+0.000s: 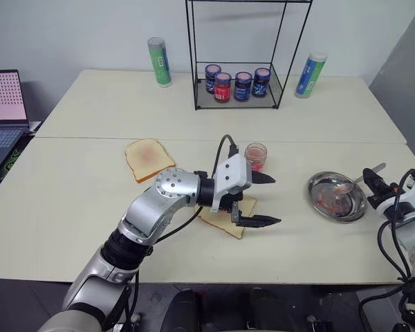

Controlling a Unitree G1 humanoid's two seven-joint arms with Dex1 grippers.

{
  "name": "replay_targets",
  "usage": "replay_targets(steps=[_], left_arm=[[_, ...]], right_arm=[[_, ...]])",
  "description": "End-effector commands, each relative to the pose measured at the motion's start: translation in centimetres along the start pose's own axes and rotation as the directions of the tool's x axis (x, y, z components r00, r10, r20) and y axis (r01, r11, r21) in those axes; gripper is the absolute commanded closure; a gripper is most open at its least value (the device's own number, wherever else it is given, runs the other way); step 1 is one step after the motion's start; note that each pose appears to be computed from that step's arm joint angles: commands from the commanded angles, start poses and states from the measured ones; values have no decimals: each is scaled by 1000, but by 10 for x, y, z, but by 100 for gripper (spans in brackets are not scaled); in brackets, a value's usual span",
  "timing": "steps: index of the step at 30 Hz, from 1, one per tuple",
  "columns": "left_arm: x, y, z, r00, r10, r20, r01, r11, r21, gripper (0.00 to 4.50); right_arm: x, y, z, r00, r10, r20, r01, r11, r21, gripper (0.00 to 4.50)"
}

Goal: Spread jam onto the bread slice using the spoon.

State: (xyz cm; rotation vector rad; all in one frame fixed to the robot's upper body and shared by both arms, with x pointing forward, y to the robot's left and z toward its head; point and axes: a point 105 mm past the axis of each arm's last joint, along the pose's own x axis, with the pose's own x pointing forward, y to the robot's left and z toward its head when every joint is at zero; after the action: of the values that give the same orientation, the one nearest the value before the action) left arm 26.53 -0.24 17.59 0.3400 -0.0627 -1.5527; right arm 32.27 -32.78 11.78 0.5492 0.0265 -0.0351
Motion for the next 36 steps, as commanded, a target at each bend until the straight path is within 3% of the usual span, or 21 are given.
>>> replay_targets(steps=[1,2,3,5,20,36], left_arm=[[-1,-3,10,1000,1,16,-2,999,44,0],[-2,-3,10,1000,4,15,-5,999,43,0],[-3,-3,10,1000,6,14,-7,999,42,0],[-4,-3,10,1000,8,12,-9,999,40,0],[-4,0,16,1000,11,24,-12,1000,28,0],[-6,3,17,999,29,31,-30,999,20,0]], right_arm=[[-5,-11,3,999,-24,26,24,1000,9,445],[-5,-13,3,999,-31,27,30,999,17,445],[-6,-14,2,999,-34,27,34,999,22,403],[-6,-16,4,998,-43,38,42,998,47,389],[-9,-23,4,997,-71,24,70,997,8,6],[-7,-34,5,993,-114,19,115,972,-204,6]])
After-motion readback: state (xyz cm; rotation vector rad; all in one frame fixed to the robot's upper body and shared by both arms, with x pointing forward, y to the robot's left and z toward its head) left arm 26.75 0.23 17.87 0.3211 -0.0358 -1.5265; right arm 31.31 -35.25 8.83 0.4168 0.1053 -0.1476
